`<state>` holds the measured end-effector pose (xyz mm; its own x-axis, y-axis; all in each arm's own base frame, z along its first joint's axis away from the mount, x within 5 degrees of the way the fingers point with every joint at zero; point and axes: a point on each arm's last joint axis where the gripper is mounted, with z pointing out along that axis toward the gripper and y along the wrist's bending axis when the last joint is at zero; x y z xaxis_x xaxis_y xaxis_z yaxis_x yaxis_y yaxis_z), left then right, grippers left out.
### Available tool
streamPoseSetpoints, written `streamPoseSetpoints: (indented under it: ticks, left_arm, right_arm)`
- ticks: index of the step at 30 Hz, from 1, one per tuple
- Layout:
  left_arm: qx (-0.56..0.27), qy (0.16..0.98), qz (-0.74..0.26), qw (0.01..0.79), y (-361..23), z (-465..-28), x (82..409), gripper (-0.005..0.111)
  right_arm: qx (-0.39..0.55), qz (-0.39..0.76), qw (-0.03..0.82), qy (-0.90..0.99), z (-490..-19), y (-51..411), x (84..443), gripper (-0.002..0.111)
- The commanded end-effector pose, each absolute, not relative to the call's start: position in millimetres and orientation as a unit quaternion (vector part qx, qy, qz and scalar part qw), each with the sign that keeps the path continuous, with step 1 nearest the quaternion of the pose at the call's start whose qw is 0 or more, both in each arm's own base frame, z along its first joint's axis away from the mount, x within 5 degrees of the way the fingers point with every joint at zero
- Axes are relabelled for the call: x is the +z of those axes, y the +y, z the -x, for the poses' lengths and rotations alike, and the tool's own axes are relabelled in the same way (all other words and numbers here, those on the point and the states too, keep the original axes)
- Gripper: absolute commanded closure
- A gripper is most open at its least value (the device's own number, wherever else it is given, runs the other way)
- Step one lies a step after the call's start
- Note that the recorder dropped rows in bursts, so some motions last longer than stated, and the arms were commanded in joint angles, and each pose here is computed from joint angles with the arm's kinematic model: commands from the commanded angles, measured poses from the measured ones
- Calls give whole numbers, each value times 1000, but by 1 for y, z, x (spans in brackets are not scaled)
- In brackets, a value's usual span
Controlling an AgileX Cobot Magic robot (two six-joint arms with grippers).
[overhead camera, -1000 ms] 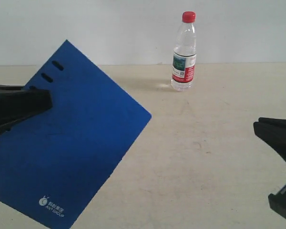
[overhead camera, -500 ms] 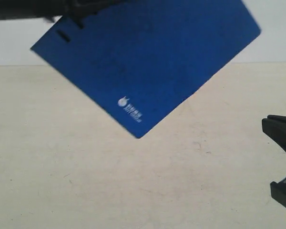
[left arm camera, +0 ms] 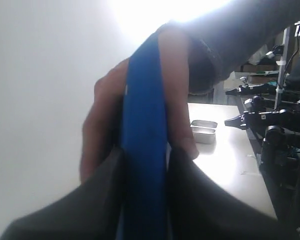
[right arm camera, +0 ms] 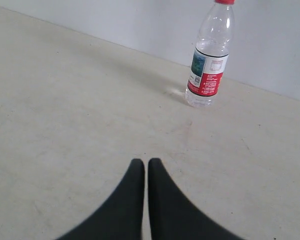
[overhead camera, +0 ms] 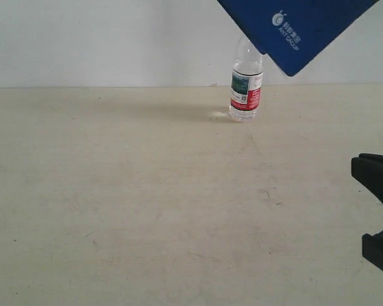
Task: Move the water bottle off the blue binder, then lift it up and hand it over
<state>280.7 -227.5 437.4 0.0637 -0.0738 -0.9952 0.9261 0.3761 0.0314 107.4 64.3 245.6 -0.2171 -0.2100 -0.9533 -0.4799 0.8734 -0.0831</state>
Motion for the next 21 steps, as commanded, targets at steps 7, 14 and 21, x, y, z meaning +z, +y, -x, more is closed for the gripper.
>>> streamPoseSetpoints:
  ticks: [7,14,21]
  left_arm:
    - [-418,552,-381,613,-237,-284,434,95]
    - [-354,595,-335,639,-225,-292,439,47]
    - [-61,589,-242,769,-137,-264,492,95]
  right_arm:
    - [123,222,583,772,-107,65,245,108]
    - [124,221,583,772,-107,65,245,108]
    - [124,221,583,772,-107,65,245,108]
